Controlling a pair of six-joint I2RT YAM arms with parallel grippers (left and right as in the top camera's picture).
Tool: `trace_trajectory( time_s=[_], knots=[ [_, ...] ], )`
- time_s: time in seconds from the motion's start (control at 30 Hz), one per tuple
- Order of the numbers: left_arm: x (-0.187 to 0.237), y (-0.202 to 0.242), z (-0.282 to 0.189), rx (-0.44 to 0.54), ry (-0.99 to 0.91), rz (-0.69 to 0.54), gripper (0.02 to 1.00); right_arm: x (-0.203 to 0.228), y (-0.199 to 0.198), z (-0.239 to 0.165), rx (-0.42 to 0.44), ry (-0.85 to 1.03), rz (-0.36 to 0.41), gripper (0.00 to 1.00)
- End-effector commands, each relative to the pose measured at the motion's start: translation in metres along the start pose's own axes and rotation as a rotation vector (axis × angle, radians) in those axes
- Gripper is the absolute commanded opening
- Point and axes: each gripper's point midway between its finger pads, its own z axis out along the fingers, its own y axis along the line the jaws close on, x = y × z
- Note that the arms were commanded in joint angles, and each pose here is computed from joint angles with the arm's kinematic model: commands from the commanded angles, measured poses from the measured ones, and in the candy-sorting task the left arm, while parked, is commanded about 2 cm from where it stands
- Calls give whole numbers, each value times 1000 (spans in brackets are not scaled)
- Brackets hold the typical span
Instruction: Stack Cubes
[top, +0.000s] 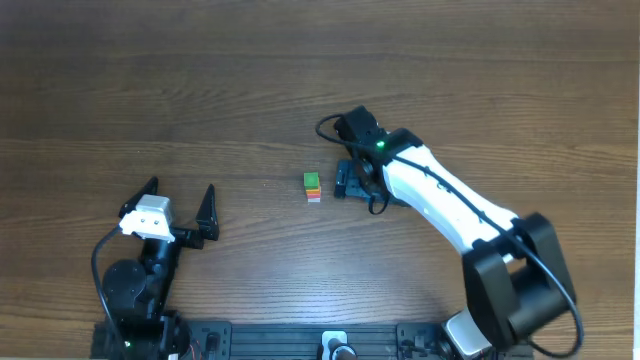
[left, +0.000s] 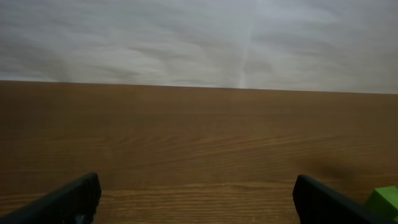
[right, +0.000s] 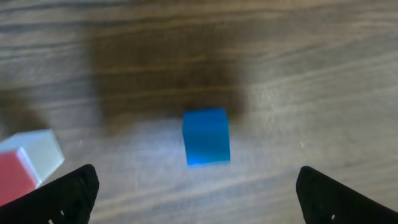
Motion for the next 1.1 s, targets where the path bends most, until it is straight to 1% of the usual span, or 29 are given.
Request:
trace_trajectory(
  time_s=[0.03,0.2,0.27,0.33,0.43,0.53,0.67,0.8,1.0,1.1],
  knots=[
    [1,0,0,5,-4,18,1000,-1,-6,27,31,40,-8,993],
    [1,0,0,5,-3,18,998,-2,-10,44,52,67,-4,987],
    [1,0,0,5,-4,18,998,-2,-11,45,55,71,-5,961],
    [1,0,0,5,-4,18,998,-2,-11,46,56,71,-8,895],
    [1,0,0,5,-4,18,998,-2,-12,46,56,71,-15,722],
    [1,0,0,5,-4,18,998,-3,-12,46,59,70,-23,614],
    [1,0,0,5,-4,18,998,-3,-13,46,61,69,-32,518],
    [1,0,0,5,-3,18,998,-3,-13,46,61,67,-41,463],
    [1,0,0,5,-4,18,998,-3,-13,46,60,68,-41,347],
    [1,0,0,5,-3,18,1000,-3,-13,46,60,68,-41,305]
  ],
)
